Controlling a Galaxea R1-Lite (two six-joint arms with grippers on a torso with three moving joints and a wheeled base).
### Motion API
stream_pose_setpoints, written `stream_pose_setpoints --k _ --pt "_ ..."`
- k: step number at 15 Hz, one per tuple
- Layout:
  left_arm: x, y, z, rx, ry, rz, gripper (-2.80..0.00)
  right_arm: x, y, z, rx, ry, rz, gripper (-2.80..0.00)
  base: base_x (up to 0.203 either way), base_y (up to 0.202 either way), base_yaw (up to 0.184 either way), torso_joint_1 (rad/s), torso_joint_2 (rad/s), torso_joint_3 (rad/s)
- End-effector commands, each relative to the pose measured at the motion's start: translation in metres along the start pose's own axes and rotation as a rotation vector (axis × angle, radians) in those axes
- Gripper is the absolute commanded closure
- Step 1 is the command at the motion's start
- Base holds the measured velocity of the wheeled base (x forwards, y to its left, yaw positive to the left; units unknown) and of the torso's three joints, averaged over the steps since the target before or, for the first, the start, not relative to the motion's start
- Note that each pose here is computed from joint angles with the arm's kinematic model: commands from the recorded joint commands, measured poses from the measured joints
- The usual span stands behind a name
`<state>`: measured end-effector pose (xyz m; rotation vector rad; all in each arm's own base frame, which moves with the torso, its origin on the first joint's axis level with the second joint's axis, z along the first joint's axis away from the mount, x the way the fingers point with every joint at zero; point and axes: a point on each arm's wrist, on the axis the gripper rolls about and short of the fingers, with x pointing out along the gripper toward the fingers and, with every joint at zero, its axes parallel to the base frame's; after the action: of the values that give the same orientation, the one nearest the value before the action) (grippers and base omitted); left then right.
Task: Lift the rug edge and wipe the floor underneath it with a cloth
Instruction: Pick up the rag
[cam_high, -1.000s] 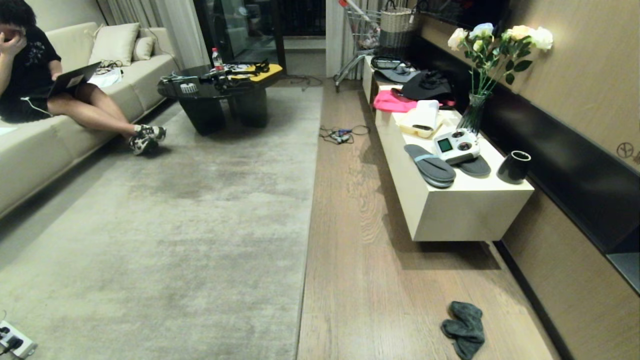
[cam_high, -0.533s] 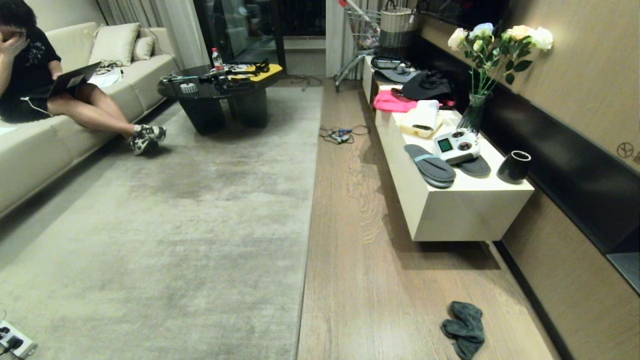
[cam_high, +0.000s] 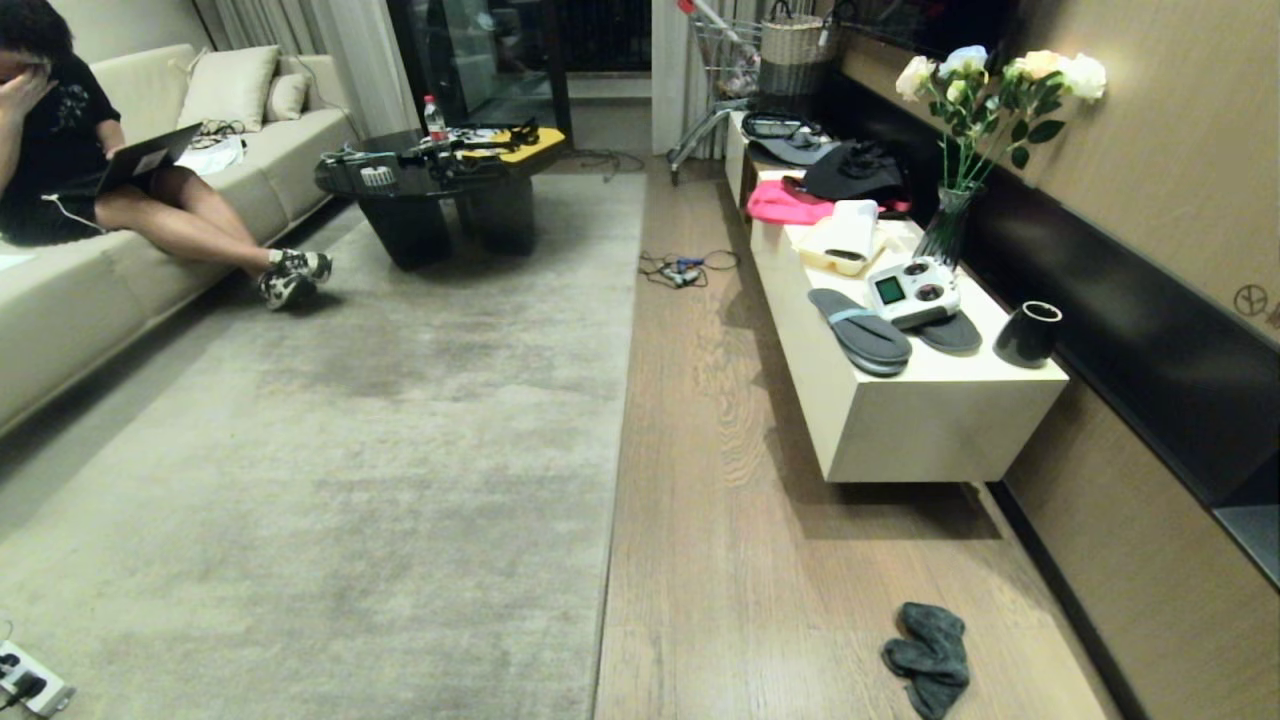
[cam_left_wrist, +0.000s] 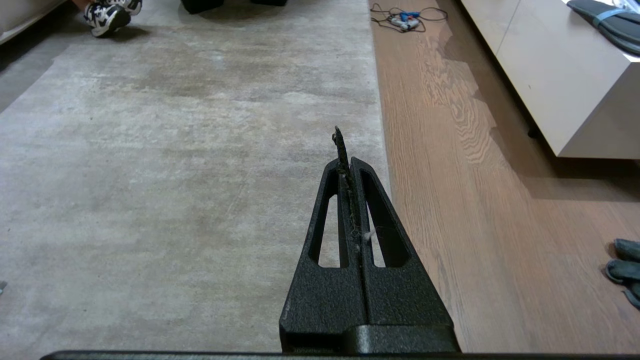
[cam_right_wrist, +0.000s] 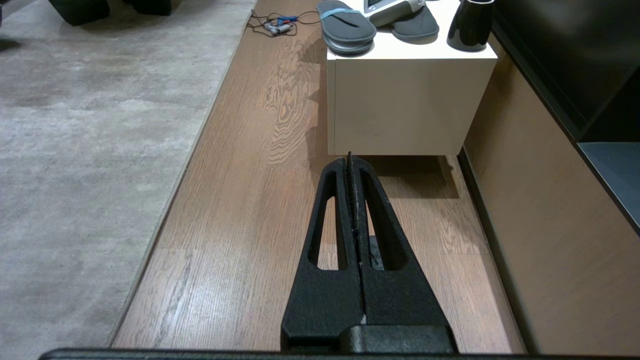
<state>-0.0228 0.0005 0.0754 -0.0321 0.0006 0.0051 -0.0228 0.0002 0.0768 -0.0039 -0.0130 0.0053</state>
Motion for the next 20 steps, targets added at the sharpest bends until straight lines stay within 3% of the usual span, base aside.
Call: stream_pose_setpoints --k 1,13,20 --pt "0.0000 0.0000 0.0000 0.000 0.000 0.001 0.00 0.0000 0.0000 0.0001 -0.001 -0.001 -0.001 0.00 0.000 0.000 0.000 0.000 0.00 0.000" --pt "0.0000 0.0000 0.0001 0.000 -0.001 0.001 0.00 0.0000 0.0000 0.0001 -0.001 -0.001 -0.001 0.00 0.000 0.000 0.000 0.000 0.00 0.000" --pt "0.0000 0.0000 -0.0001 0.000 0.001 0.001 0.00 0.0000 0.0000 0.0001 -0.001 -0.001 0.000 0.00 0.000 0.000 0.000 0.004 0.00 -0.162"
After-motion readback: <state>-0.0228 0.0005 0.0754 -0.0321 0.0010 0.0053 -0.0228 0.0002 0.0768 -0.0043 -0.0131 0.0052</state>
